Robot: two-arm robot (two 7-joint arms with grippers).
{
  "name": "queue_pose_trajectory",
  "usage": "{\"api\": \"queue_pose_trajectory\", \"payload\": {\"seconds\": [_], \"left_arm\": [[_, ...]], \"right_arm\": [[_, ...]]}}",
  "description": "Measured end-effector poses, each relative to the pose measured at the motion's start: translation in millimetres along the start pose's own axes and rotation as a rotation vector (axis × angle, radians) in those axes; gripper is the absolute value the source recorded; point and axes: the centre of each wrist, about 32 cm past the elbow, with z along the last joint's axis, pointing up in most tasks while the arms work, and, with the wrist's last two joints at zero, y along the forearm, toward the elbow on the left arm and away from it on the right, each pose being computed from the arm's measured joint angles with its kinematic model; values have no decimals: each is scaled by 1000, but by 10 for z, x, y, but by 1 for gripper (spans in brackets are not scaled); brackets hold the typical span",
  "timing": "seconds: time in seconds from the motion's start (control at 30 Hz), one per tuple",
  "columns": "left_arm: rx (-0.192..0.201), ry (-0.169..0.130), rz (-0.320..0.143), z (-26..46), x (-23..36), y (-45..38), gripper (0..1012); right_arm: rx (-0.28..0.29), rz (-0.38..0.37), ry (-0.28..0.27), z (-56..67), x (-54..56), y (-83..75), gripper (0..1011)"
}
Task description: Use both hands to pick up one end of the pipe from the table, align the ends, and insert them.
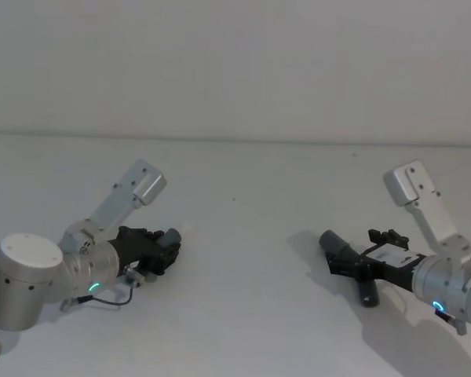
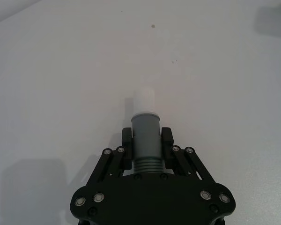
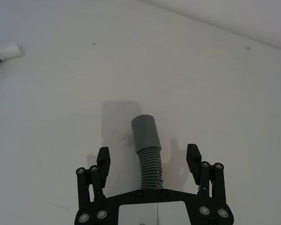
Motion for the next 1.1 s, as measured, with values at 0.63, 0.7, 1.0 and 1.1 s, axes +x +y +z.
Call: {"api": "queue_pose_trajectory", "payload": {"seconds": [0.63,0.7,1.0,1.1], "left_arm": [[0,0,0,0,0,0,353],[0,0,0,0,0,0,352],[0,0,0,0,0,0,352],[0,0,0,0,0,0,352]], "right_arm": [[-47,44,-9,6,33,99,1001],[-51,48,-12,9,36,100,1001],[-70,69,-29,19,45,101,1001],[-75,74,-34,21,49,100,1001]]}}
